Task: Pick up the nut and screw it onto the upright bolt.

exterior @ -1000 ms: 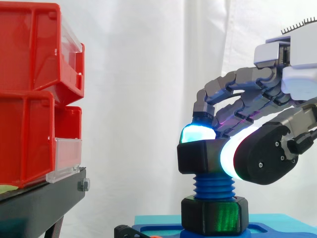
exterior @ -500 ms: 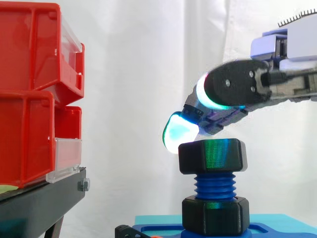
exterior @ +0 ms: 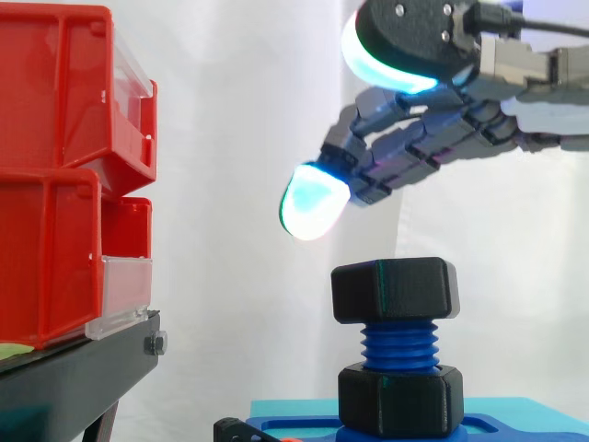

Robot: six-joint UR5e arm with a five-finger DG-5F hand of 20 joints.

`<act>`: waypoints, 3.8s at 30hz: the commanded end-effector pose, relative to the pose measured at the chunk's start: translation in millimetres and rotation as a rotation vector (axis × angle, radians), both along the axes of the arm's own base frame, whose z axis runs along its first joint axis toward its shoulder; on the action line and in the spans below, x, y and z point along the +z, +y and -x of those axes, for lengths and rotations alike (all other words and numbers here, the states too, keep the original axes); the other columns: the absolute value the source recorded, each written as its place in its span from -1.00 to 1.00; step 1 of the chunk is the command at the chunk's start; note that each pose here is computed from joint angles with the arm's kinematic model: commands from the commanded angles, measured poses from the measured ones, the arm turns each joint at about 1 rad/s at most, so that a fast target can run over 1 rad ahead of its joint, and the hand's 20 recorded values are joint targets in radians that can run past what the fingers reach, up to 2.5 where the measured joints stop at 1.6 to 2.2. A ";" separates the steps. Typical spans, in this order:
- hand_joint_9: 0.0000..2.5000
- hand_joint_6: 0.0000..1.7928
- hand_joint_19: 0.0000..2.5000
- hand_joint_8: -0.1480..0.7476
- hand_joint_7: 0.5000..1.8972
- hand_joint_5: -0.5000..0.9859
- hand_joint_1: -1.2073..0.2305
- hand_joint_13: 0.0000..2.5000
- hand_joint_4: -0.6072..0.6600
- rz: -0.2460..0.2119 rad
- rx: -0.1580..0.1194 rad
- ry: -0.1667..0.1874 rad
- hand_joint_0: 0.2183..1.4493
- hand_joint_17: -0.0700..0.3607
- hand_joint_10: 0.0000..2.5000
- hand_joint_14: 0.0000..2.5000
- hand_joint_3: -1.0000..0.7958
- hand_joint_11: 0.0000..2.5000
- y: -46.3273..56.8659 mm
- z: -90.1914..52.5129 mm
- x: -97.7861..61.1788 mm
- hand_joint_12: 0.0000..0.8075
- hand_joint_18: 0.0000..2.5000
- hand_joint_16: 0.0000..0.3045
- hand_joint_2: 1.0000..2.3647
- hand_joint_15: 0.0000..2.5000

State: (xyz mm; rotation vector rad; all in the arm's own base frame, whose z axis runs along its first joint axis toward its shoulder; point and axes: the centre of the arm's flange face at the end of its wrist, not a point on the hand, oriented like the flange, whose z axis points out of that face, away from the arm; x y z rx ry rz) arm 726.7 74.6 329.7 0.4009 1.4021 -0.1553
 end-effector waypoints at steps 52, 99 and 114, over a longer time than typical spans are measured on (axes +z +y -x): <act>-0.61 -0.44 -1.00 -0.07 0.09 -0.44 0.56 -0.66 0.33 -0.045 0.064 0.094 -0.55 -0.37 -1.00 -1.00 -0.44 -1.00 -27.2 -1.2 -31.0 -0.28 -0.92 -0.81 -1.00 -1.00; -0.52 -0.44 -1.00 -0.12 -0.50 -0.45 0.57 -0.61 0.37 -0.014 0.150 0.064 -0.54 -0.39 -1.00 -1.00 -0.44 -1.00 -24.5 -16.7 4.6 -0.31 -0.88 -0.82 -1.00 -1.00; -0.52 -0.44 -1.00 -0.11 -0.37 -0.45 0.54 -0.61 0.38 -0.026 0.165 0.063 -0.54 -0.40 -1.00 -1.00 -0.44 -1.00 -16.6 -15.1 -7.9 -0.33 -0.87 -0.83 -1.00 -1.00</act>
